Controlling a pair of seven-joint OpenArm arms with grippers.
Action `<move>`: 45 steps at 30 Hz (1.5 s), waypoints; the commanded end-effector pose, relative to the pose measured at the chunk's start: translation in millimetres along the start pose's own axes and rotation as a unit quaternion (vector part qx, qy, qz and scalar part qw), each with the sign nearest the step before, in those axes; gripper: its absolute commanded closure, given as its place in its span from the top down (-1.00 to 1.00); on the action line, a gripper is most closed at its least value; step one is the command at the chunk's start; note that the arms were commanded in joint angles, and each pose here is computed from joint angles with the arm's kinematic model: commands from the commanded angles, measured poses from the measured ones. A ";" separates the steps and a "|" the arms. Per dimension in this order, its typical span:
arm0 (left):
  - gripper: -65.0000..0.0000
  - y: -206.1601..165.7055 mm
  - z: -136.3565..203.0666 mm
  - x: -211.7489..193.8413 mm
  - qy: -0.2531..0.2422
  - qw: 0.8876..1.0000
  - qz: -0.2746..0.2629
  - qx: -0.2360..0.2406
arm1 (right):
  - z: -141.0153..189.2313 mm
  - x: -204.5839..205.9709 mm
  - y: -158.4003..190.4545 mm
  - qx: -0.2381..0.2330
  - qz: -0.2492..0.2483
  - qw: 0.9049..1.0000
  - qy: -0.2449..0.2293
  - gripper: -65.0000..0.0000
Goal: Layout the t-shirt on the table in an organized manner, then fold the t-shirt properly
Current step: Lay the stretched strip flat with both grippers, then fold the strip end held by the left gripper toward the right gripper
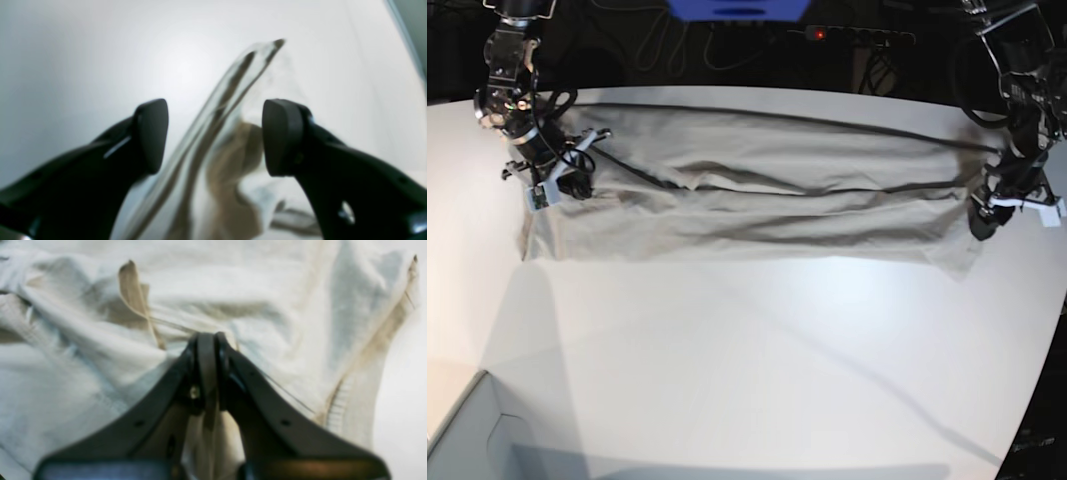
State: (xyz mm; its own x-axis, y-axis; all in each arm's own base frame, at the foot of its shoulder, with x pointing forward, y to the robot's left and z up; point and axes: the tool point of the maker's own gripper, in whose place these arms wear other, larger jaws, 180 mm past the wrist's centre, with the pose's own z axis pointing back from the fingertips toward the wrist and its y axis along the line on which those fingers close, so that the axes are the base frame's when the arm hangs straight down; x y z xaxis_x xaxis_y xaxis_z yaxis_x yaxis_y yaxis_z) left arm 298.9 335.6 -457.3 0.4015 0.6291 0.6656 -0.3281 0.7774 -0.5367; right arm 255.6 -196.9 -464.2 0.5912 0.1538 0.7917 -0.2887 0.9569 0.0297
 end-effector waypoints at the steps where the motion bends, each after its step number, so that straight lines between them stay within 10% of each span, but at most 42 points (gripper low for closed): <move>1: 0.32 -2.3 -0.1 -2.3 0.013 1.000 -0.012 -0.005 | 1.7 13.0 -4.5 0.000 0.004 1.000 -0.023 -1.00; 7: 0.20 -14.7 -5.3 -26.5 0.052 0.998 -0.032 -0.021 | 1.2 13.7 -4.1 0.000 0.003 1.000 -0.023 -1.00; 12: -0.99 -15.3 -4.4 -27.8 0.056 0.998 -0.036 -0.023 | 1.2 13.7 -4.1 0.000 0.003 1.000 -0.023 -1.00; 18: -1.00 -45.9 5.1 7.1 0.007 0.995 -0.084 -0.058 | -2.7 -0.3 -2.7 0.004 -0.012 1.000 -0.008 -1.00; 28: -1.00 -190.4 71.6 35.6 -0.112 0.958 -0.180 -0.192 | -7.4 -4.6 -4.8 0.005 -0.022 1.000 -0.003 -1.00; 45: -1.00 -289.1 21.2 -122.9 0.041 0.937 -0.248 -0.243 | -7.0 -6.0 -3.9 0.006 -0.022 1.000 -0.002 -1.00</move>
State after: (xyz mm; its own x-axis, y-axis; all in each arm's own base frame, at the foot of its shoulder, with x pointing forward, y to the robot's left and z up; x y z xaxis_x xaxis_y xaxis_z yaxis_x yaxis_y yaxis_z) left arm 320.4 34.8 -384.4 0.5092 0.1532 0.8469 0.3246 0.8772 -0.3539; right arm 260.2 -195.8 -473.1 0.5907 0.0877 0.8021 -0.2582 0.9624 0.0849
